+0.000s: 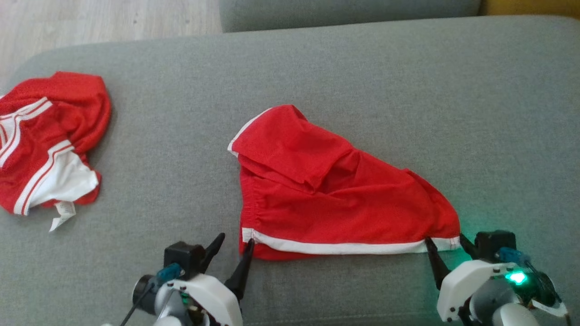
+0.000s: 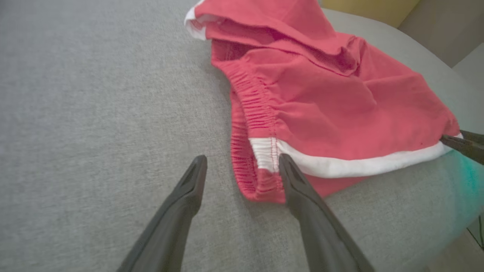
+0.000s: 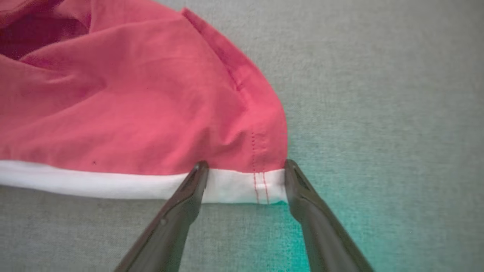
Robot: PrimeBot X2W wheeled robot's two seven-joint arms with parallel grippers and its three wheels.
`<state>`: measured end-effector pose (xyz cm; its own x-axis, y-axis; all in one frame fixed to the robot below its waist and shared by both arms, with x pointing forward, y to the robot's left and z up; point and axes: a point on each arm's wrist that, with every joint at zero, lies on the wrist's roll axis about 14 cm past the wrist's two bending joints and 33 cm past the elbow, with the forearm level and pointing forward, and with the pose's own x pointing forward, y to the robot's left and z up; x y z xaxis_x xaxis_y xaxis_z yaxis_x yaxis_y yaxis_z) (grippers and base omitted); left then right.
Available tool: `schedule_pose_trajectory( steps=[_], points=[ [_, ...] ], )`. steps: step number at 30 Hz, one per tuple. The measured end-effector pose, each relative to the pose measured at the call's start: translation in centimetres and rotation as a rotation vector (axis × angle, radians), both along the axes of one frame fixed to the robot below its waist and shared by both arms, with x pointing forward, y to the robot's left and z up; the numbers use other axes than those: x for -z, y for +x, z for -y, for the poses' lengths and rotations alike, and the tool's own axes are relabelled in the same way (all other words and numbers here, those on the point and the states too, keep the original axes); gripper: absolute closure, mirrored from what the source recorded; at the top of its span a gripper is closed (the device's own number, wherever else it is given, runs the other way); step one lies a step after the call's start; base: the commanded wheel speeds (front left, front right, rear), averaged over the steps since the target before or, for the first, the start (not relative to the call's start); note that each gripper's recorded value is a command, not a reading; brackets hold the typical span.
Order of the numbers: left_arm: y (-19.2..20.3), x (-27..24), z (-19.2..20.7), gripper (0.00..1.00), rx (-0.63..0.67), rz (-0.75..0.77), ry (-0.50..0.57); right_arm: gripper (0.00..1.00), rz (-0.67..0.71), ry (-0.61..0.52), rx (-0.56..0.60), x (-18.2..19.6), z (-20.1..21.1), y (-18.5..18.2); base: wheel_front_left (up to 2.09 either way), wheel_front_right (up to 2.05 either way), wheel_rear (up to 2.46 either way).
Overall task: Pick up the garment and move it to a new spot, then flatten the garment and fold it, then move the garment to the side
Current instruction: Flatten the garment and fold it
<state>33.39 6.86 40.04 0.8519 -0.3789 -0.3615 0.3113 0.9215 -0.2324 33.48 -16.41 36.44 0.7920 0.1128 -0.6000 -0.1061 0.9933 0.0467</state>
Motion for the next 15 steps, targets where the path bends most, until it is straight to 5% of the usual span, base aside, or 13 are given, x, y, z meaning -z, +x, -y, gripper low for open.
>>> schedule_pose_trajectory(
  steps=[15],
  points=[
    [-0.2,1.5,0.5,0.00,0.020,-0.085,-0.009,0.00,-0.070,-0.018,0.011,0.7,0.6,-0.2,0.00,0.00,0.00]
  ],
)
